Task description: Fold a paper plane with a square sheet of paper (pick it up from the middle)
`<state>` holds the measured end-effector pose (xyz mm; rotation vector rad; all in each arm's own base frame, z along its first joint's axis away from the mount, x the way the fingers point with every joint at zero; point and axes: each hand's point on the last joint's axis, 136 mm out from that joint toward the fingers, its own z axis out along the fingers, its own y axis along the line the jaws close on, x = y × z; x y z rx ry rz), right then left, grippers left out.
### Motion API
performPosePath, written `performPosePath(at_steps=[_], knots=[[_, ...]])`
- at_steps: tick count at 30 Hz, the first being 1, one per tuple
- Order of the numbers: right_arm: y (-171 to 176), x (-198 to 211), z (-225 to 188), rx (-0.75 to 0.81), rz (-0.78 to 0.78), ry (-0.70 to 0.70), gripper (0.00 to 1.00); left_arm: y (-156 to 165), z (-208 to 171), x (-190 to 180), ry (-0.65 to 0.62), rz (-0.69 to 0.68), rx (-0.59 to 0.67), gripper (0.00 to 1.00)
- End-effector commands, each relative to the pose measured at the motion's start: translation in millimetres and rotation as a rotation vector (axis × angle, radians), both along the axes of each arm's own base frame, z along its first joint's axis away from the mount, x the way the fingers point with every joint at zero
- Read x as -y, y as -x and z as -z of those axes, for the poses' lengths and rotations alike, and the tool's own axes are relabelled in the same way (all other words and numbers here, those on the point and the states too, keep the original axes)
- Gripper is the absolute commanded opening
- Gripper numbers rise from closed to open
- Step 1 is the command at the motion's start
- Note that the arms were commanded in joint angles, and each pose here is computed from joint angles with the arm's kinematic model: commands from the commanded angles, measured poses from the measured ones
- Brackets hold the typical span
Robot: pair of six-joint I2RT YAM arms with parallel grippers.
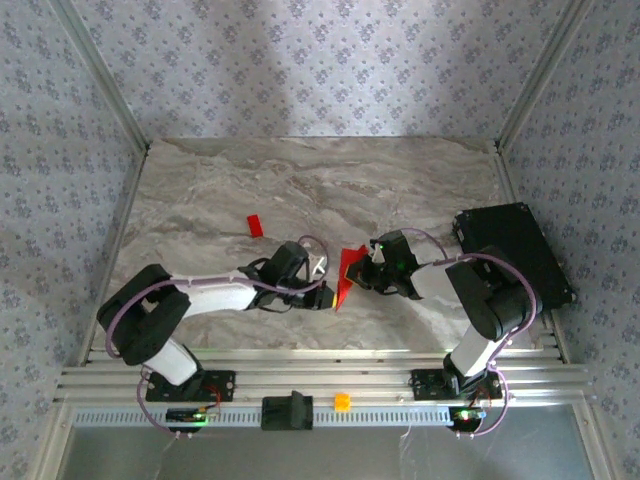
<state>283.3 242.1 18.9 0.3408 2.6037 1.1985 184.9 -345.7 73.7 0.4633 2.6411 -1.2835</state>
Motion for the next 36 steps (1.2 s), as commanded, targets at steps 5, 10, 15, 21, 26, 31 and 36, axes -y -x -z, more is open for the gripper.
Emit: performPosePath(at_steps=[5,10,15,21,26,31,36], knots=[[31.1,32.0,54.2,-0.174,0.054,0.176,0.01,-16.8,-16.0,33.7,0.073,0.067,-0.020,0.03],[31.4,31.3,54.0,-0.174,0.052,0.175,0.01,-21.5,-1.2,39.2,0.029,0.081,-0.043,0.03],[31.5,30.7,53.9,-0.174,0.050,0.172,0.01,-26.3,7.6,43.9,0.014,0.085,-0.048,0.03],[30.5,29.9,53.0,-0.174,0.050,0.169,0.01,-30.3,23.2,43.3,-0.020,0.076,-0.059,0.03],[31.9,30.4,53.5,-0.178,0.048,0.171,0.01,-30.1,38.5,35.9,-0.072,0.073,-0.059,0.02],[32.3,31.9,53.6,-0.180,0.048,0.176,0.00,-24.1,46.3,26.4,-0.102,0.073,-0.061,0.02],[32.8,32.2,54.1,-0.182,0.048,0.178,0.00,-16.6,53.1,16.6,-0.117,0.066,-0.076,0.02]])
